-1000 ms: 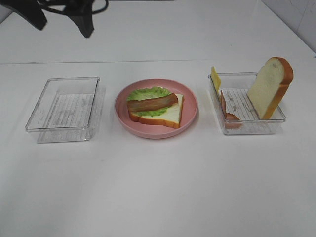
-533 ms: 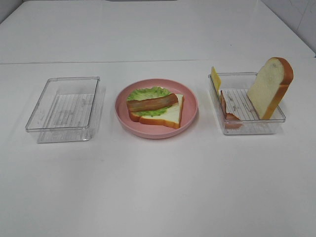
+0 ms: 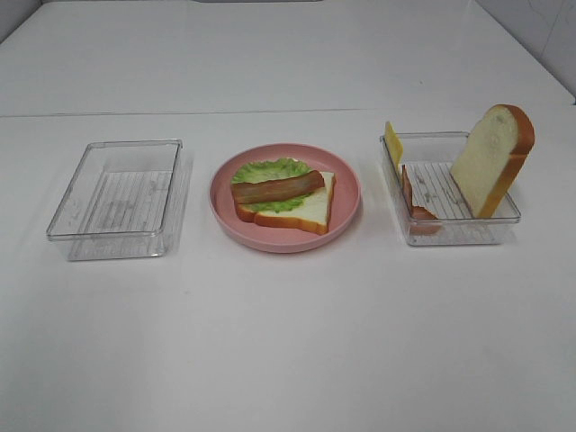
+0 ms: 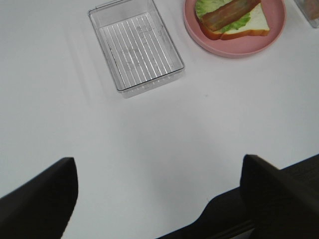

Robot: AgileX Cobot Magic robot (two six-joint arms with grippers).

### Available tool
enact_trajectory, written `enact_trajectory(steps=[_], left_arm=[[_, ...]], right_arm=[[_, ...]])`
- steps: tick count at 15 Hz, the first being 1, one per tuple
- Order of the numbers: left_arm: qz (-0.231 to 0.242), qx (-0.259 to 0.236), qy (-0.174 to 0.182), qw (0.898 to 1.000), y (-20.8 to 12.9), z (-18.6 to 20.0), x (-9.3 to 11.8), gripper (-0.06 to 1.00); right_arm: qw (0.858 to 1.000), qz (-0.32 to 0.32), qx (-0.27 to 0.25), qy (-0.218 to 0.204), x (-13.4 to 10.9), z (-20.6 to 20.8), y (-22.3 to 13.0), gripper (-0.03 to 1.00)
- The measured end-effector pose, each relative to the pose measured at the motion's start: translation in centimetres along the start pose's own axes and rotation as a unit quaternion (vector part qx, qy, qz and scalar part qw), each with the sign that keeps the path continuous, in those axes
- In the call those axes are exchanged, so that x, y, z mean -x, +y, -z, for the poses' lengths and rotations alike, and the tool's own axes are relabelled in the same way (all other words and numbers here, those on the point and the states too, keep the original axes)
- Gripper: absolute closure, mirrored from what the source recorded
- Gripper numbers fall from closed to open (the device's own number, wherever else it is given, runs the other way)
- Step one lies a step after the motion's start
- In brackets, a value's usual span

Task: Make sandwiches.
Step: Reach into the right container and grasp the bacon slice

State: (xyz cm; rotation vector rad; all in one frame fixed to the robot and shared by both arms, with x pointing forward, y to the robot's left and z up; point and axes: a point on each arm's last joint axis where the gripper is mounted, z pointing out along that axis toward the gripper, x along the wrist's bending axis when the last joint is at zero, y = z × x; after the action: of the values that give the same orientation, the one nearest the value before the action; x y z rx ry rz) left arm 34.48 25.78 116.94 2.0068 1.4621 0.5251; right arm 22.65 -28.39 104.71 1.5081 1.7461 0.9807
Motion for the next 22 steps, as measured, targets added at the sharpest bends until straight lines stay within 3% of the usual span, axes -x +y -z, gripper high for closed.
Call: enact_trajectory(steps=[4, 7, 12, 17, 22], left_arm=[[-0.009, 0.042, -0.004, 0.999, -5.3, 1.8, -0.6, 0.11], [-0.008, 0.081, -0.007, 0.997, -11.3, 1.7, -1.2, 0.11], [-0.005, 0.152, -0.013, 0.988, -16.9, 1.4, -1.8, 0.11], [-0.020, 0.140, -0.006, 0.990, -17.4, 0.2, -1.8, 0.11], [-0.021, 0.184, -0.011, 0.983, -16.7, -0.6, -1.7, 0.11]], right_arm=[[1.000, 0.000, 0.000, 0.000, 0.0, 0.0, 0.0, 0.13], [1.000, 0.000, 0.000, 0.000, 0.0, 0.0, 0.0, 0.13], [1.000, -0.006, 0.012, -0.002, 0.0, 0.1, 0.4, 0.13], [0.999, -0.035, 0.013, 0.004, 0.7, -2.7, 4.1, 0.13], [0.987, -0.101, -0.114, 0.043, 1.6, -10.0, 9.0, 0.13]])
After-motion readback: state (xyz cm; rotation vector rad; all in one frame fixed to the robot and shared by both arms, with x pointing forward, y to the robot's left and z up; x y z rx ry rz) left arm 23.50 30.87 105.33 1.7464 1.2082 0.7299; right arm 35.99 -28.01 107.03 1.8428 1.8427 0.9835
